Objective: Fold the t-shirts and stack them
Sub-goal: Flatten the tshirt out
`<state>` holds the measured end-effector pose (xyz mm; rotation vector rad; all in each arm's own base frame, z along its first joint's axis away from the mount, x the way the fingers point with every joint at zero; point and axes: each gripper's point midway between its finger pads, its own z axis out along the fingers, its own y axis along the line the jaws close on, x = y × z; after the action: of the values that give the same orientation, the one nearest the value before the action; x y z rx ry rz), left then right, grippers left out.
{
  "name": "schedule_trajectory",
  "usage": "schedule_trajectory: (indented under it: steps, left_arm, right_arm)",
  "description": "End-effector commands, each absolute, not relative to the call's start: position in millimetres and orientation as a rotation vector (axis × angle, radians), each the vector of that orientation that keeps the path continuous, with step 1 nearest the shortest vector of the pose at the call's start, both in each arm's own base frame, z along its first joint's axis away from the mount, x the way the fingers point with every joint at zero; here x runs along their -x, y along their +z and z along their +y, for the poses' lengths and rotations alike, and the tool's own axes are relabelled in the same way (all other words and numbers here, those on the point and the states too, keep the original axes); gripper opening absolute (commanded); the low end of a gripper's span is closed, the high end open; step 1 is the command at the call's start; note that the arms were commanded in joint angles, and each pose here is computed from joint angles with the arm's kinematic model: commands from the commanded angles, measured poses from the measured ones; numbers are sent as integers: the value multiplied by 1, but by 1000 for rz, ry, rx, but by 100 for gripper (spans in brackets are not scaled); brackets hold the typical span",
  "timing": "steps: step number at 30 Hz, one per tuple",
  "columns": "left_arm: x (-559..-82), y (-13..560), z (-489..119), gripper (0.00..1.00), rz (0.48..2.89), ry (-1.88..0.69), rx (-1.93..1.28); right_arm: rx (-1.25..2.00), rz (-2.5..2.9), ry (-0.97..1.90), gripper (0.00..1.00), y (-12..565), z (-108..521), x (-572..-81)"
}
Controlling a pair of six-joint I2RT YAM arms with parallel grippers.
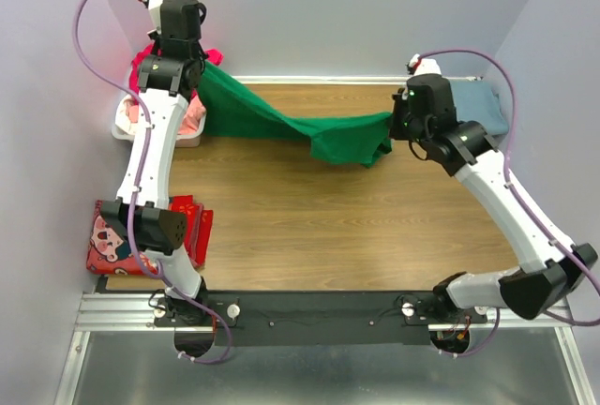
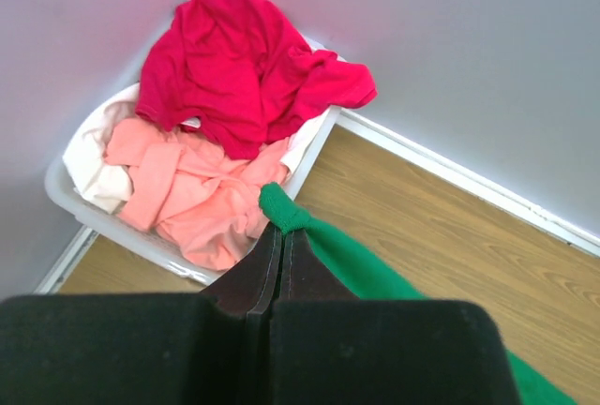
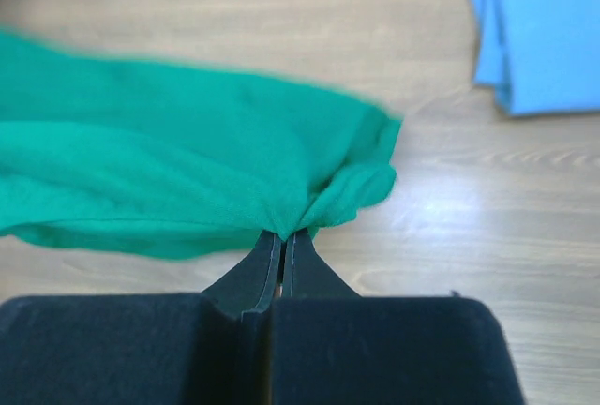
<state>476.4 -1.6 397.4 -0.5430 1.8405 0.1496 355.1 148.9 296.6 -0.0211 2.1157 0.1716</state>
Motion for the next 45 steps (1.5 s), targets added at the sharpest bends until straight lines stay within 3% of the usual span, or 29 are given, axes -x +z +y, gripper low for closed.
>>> schedule_trajectory:
  steps: [1,7,10,18,25,28,32,43,44,45]
  left_arm:
    - [-445,435,14,0,1780,204,526]
    - [-421,473,12,0,1696,137,484]
    - [-440,466,-7,0,1708,58,400]
    - [-530,343,-53,0,1987,-65,355]
    - [-584,248,-60,0,2071,-48,418]
    - [-603,226,-55,0,2062,-10,468]
    - [-620,231,-46,0,1988,29,546]
    - [-632,246,-41,0,1892,35,552]
    - [-634,246,-43,0,1893,29,544]
    - [-636,243,-44,0,1898,28,538]
  right_arm:
    - [-59,1890,125,1,371,124,-353]
    - [-96,1758,174,1,423,117,-344]
    - [-94,1731,168,1,427,120,-353]
    - [-156,1986,-167,1,291,126,-436]
    - [-267,2168,-100,1,183,107,-496]
    - [-285,2169,-82,1,173,98,-525]
    - [-279,2204,-86,1,139,95,-560]
    - [-182,2165,84,1,120,120,-632]
    - [-172,2169,102,2,118,122,-633]
    - [-176,2160,109,12,121,123,-636]
